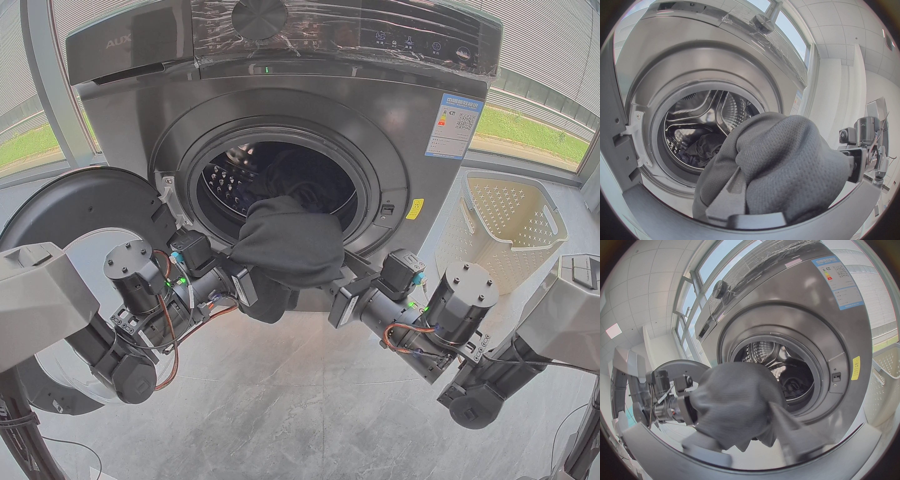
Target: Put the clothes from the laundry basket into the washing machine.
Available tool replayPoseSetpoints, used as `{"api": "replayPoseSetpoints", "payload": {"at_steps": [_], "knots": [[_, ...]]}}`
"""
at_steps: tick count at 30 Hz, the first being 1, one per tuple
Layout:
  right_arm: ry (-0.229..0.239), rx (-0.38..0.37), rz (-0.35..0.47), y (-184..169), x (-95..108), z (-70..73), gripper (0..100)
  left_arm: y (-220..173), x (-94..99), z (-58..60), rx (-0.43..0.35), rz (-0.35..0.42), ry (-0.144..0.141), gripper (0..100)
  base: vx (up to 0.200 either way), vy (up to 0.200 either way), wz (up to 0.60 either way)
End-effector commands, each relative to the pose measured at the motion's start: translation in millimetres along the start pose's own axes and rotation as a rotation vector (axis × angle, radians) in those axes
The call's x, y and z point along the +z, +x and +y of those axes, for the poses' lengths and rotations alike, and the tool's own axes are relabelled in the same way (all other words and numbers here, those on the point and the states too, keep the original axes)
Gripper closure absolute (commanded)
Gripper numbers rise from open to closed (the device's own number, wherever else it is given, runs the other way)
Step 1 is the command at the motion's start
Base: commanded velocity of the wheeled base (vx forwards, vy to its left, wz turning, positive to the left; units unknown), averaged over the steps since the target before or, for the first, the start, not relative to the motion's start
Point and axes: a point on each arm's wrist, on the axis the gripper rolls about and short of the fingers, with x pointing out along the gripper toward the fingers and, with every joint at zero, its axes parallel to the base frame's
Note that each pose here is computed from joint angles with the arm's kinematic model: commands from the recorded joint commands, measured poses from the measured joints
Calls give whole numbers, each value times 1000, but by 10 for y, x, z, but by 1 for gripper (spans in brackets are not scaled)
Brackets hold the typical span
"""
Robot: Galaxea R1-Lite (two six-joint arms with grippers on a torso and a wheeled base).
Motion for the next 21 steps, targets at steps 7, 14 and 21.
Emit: {"api": "replayPoseSetpoints", "payload": {"at_steps": [7, 14, 21], "knots": [[-36, 71, 103, -764, 249, -28, 0, -487, 353, -151, 10, -22, -8, 100, 0, 0, 0], [-45, 48, 155, -871, 158, -91, 0, -585, 369, -185, 6, -12, -15, 100, 0, 0, 0], [-48, 30, 162, -896, 154, -140, 0, -686, 330, -219, 0, 20, -13, 100, 0, 0, 0]]}}
